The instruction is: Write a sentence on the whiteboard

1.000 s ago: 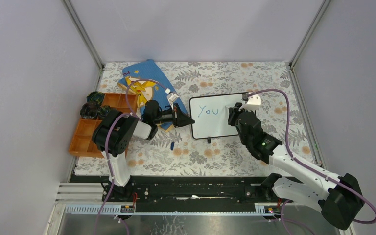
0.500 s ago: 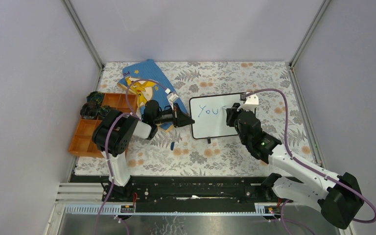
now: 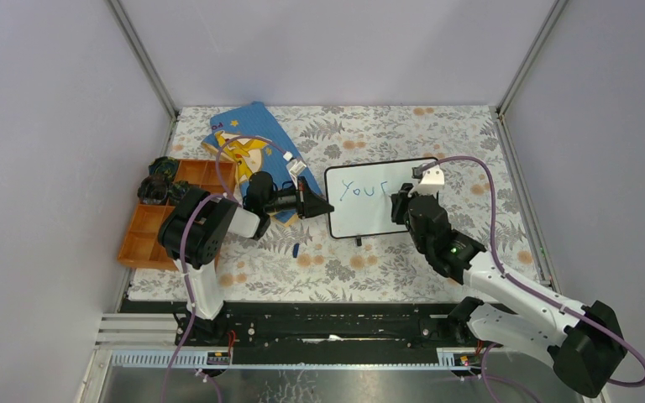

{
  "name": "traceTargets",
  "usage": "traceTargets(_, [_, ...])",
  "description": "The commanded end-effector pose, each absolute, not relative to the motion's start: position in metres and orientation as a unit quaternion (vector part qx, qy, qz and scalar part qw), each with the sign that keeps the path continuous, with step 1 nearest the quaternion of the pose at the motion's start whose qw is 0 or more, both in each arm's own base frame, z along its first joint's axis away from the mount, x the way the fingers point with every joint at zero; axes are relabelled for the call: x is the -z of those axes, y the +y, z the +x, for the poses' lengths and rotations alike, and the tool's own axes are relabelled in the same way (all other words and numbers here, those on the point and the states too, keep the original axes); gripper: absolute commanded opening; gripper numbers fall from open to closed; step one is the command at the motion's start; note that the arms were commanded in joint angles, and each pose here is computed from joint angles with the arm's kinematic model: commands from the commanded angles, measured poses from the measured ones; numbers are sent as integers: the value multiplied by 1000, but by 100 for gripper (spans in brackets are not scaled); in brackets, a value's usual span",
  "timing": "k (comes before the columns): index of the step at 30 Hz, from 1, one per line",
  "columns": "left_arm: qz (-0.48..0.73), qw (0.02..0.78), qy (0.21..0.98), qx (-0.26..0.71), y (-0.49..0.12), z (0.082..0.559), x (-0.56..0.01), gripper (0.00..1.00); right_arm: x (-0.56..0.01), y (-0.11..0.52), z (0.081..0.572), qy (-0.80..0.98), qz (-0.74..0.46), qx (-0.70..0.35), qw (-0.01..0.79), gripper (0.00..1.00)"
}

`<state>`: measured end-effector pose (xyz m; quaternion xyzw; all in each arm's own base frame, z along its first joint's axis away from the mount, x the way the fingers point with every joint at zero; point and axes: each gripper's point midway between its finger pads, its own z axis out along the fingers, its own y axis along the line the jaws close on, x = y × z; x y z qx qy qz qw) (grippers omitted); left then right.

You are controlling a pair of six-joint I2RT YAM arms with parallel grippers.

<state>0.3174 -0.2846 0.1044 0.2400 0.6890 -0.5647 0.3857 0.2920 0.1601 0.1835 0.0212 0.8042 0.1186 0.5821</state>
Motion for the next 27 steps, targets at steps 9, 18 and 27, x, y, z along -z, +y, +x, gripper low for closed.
traceTargets(9, [238,370,708,553,-284,314,-91,0,-197,132,291,791,66,-81,603,0])
traceTargets(18, [239,369,708,553,-284,313,-91,0,-203,128,287,781,70,-91,614,0])
traceTargets(27, [241,367,710,551,-285,312,-89,0,-215,130,295,769,94,-108,623,0])
